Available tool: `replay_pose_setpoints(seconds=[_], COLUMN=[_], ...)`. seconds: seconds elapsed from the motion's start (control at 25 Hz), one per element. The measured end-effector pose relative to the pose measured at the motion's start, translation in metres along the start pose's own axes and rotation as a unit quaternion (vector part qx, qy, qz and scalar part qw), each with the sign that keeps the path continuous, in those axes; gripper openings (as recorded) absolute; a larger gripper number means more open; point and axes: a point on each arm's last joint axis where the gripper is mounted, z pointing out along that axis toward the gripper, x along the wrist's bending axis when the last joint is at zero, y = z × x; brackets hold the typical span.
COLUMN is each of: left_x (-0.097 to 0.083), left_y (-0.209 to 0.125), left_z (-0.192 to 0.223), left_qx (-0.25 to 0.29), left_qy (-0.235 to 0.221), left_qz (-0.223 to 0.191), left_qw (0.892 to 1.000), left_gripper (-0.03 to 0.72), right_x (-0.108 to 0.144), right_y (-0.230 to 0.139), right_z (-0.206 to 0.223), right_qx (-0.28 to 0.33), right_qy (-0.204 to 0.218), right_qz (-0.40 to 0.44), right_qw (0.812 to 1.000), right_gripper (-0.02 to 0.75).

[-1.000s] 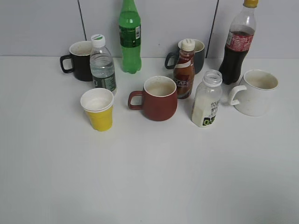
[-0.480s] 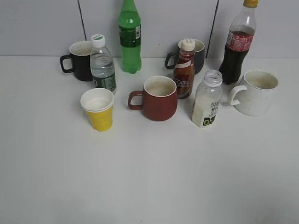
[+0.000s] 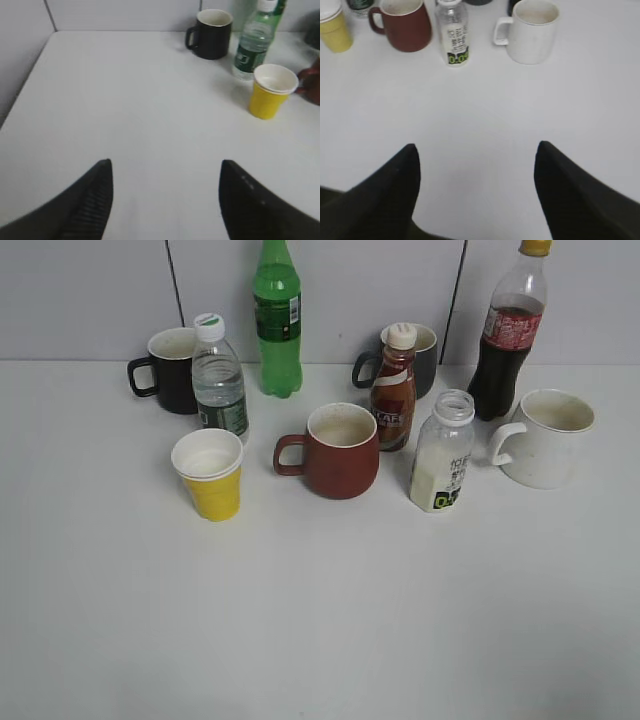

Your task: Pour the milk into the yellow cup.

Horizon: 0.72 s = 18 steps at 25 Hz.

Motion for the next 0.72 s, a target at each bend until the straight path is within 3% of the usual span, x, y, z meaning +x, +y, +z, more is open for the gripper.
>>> replay_pose_setpoints(seconds=[0.04,0.2,0.72], left_x=[-0.0008,-0.0017,-0.0017], left_y=[-0.0002,-0.0002,-0.0004], left_z=[-0.0003,-0.0006,-0.0004], left_qx=[-0.002,-0.005,-0.005], left_qy=[0.035,0.075,0.077], left_qz=[-0.016,-0.034,-0.035], left_qw=[0.999,0.997,0.996], left_gripper=[0.505,0.505,0.505], right_x=[0.0000,0.0013,0.0018], right_y=[-0.0002,-0.0028,-0.0031], right_z=[-0.0005,-0.0051,-0.0057], right_qx=[-0.003,-0.023,-0.027], right_qy=[-0.015,-0.047,-0.048], right_qz=[0.007,0.020,0.022], right_qw=[1.000,0.998,0.998], right_gripper=[0.533,0.533,0.533])
